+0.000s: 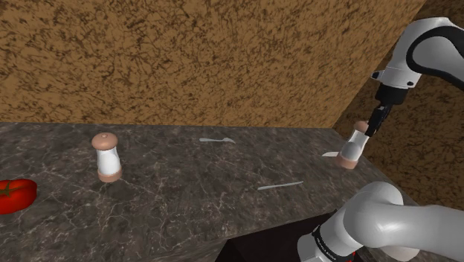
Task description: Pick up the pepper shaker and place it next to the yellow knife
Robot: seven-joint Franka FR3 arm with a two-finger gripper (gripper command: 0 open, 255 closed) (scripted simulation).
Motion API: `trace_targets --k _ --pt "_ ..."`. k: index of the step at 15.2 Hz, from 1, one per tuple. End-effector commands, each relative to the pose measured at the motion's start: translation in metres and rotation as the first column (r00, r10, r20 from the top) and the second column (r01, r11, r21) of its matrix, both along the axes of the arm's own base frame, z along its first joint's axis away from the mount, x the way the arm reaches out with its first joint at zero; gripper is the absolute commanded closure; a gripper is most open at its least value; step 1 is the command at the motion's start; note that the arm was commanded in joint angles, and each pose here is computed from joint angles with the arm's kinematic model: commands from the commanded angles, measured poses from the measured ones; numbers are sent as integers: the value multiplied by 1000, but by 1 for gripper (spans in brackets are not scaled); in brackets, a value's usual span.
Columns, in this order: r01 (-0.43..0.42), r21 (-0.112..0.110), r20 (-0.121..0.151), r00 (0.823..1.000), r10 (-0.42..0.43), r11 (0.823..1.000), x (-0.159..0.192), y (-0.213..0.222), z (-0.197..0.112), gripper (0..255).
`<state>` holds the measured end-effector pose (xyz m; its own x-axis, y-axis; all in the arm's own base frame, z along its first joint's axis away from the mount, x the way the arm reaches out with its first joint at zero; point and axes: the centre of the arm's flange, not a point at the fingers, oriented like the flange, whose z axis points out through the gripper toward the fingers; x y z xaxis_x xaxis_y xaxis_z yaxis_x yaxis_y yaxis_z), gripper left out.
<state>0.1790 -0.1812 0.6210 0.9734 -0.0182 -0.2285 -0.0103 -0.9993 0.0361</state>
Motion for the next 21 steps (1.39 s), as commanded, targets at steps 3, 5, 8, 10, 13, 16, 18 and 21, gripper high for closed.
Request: trace_targets --k 3,5,8,10,13,16,18,21 --pt "-1 -1 -1 1000 1 1000 -11 -53 -12 255" --pt "-1 -1 -1 1000 1 1000 -14 -78 -18 255" --pt "-1 -1 -1 1000 1 1000 -20 -116 -26 255" --pt "-1 -1 -1 1000 1 1000 -24 -142 -31 255" --pt "-1 -1 -1 1000 1 1000 -30 -180 -40 255" --pt "-1 -1 -1 1000 1 1000 -36 -219 -48 255" --pt "-1 -1 -1 1000 1 1000 -40 -244 -53 255" --pt "-1 -1 -1 1000 1 1000 -46 -282 -62 255"
